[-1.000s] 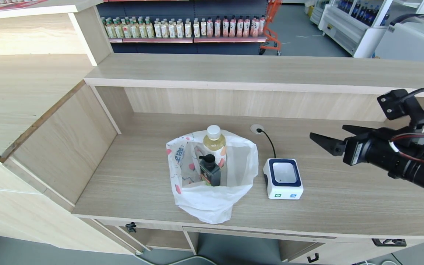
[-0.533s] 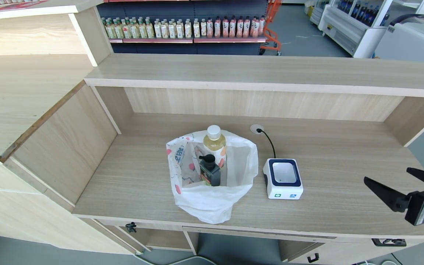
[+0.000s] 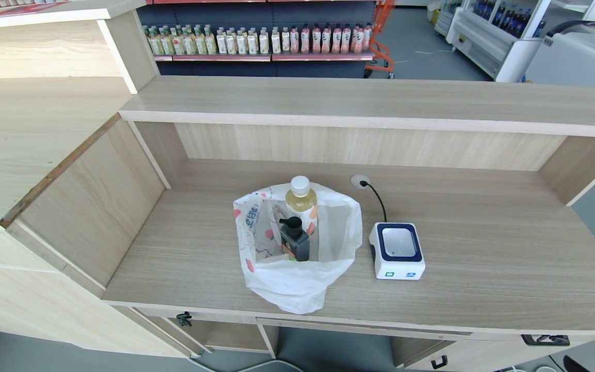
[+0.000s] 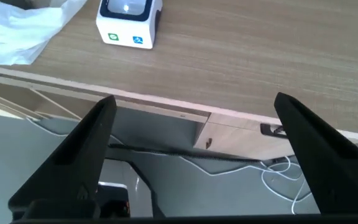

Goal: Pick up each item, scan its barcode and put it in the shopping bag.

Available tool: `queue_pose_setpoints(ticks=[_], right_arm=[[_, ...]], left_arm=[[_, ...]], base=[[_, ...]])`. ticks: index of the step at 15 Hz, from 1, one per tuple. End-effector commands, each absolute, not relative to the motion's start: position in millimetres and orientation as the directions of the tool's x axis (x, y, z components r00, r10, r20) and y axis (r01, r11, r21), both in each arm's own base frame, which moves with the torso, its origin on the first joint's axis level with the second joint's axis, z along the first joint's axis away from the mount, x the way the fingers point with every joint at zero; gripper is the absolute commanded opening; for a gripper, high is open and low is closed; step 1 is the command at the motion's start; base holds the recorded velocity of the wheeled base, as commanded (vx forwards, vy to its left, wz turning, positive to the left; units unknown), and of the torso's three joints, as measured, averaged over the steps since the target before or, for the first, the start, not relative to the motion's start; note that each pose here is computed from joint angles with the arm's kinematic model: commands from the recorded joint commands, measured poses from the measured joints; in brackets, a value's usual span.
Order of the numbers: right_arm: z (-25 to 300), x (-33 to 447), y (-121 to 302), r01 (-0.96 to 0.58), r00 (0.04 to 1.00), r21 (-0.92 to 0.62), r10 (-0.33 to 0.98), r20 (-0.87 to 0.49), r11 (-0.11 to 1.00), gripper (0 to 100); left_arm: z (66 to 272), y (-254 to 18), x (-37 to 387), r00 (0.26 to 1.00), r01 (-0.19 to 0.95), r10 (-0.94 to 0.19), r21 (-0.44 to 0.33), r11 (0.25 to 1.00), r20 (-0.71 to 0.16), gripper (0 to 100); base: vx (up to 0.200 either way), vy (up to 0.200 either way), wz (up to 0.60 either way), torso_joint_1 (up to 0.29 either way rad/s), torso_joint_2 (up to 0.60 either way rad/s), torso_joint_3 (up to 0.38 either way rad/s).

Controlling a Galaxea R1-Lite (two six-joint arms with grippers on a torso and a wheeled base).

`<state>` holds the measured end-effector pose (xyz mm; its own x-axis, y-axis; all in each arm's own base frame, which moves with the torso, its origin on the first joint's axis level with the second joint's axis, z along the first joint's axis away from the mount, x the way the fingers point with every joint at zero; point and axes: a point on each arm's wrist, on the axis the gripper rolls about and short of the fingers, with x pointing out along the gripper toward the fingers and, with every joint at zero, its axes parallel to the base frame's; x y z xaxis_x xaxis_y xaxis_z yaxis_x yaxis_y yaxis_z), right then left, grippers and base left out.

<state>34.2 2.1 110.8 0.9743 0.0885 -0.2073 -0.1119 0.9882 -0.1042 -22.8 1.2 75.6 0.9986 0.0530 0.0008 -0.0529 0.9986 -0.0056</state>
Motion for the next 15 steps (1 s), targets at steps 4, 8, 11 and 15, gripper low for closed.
queue_pose_setpoints(ticks=[4,8,11,15], right_arm=[[76,-18,3,-0.052,0.996,-0.117,0.043,-0.076,0.992,100],[75,-18,2,-0.044,0.995,-0.090,0.035,-0.096,0.995,100],[75,-18,2,-0.044,0.995,-0.090,0.035,-0.096,0.995,100],[74,-22,2,-0.072,0.997,-0.091,0.067,-0.049,0.993,100]], left_arm=[[76,1,-23,0.999,-0.054,0.054,-0.006,0.999,0.002,100],[76,1,-23,0.999,-0.054,0.054,-0.006,0.999,0.002,100],[76,1,-23,0.999,-0.054,0.054,-0.006,0.999,0.002,100],[76,1,-23,0.999,-0.054,0.054,-0.009,0.999,0.002,100]], base=[[0.000,0.000,0.00,0.000,0.00,0.000],[0.000,0.000,0.00,0.000,0.00,0.000],[0.000,0.000,0.00,0.000,0.00,0.000],[0.000,0.000,0.00,0.000,0.00,0.000]])
